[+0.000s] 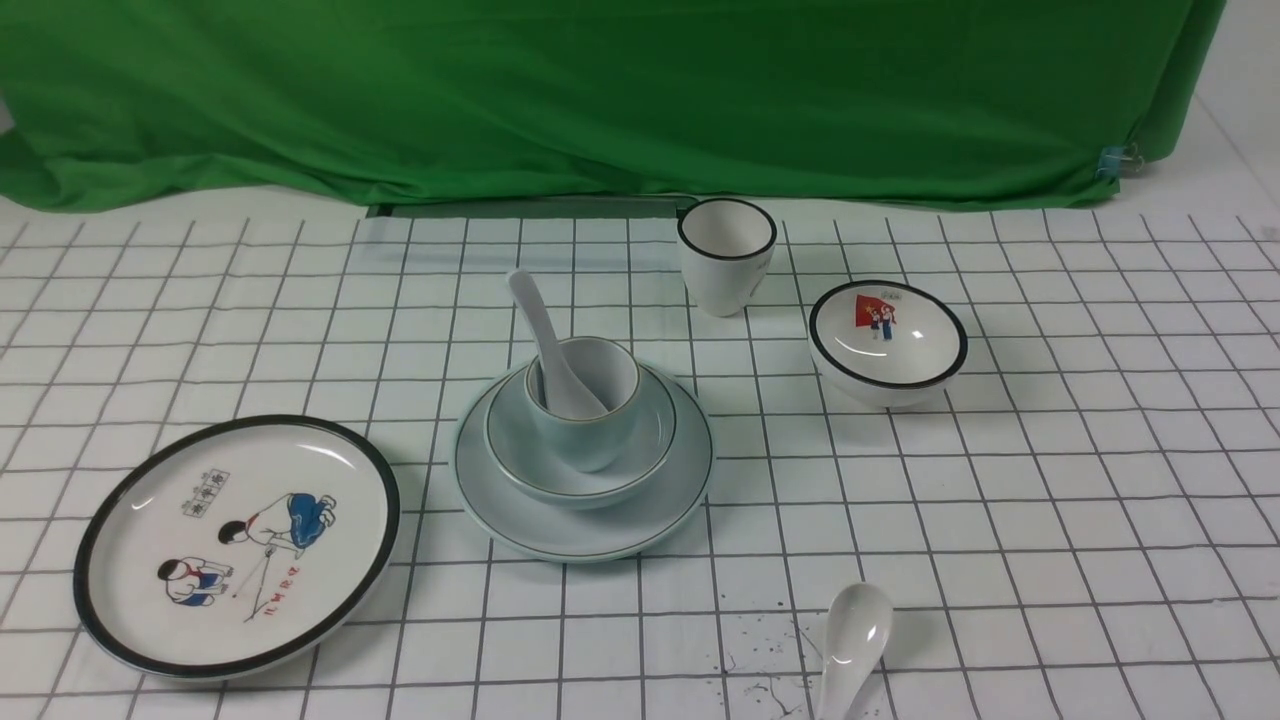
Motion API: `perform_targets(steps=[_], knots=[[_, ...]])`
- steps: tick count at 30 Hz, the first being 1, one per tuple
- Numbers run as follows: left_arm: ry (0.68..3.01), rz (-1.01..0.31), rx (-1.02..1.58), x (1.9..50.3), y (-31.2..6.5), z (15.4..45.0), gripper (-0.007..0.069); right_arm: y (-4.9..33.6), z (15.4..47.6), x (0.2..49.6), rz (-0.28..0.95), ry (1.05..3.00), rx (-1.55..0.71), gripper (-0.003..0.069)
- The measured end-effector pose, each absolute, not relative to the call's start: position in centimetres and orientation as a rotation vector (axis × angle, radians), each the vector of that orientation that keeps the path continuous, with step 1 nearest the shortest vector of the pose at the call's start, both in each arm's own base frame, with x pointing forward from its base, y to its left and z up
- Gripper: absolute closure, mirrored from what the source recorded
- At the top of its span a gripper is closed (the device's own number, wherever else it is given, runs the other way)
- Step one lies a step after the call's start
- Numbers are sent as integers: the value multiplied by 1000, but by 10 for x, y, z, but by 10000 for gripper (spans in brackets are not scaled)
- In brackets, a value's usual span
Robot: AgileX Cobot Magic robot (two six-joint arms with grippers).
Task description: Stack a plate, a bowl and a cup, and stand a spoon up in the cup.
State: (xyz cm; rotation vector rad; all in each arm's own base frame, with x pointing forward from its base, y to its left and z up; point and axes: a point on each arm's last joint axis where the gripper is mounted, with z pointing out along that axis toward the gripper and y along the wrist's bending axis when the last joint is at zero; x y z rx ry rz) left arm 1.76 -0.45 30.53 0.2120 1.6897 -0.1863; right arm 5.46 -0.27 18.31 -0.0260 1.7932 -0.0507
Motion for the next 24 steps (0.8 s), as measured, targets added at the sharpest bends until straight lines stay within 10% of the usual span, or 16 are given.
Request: perform_targets(steps=[24], knots=[[1690,-186,212,18,-4,305,655,-3,183,55,-48,1794,-23,612]])
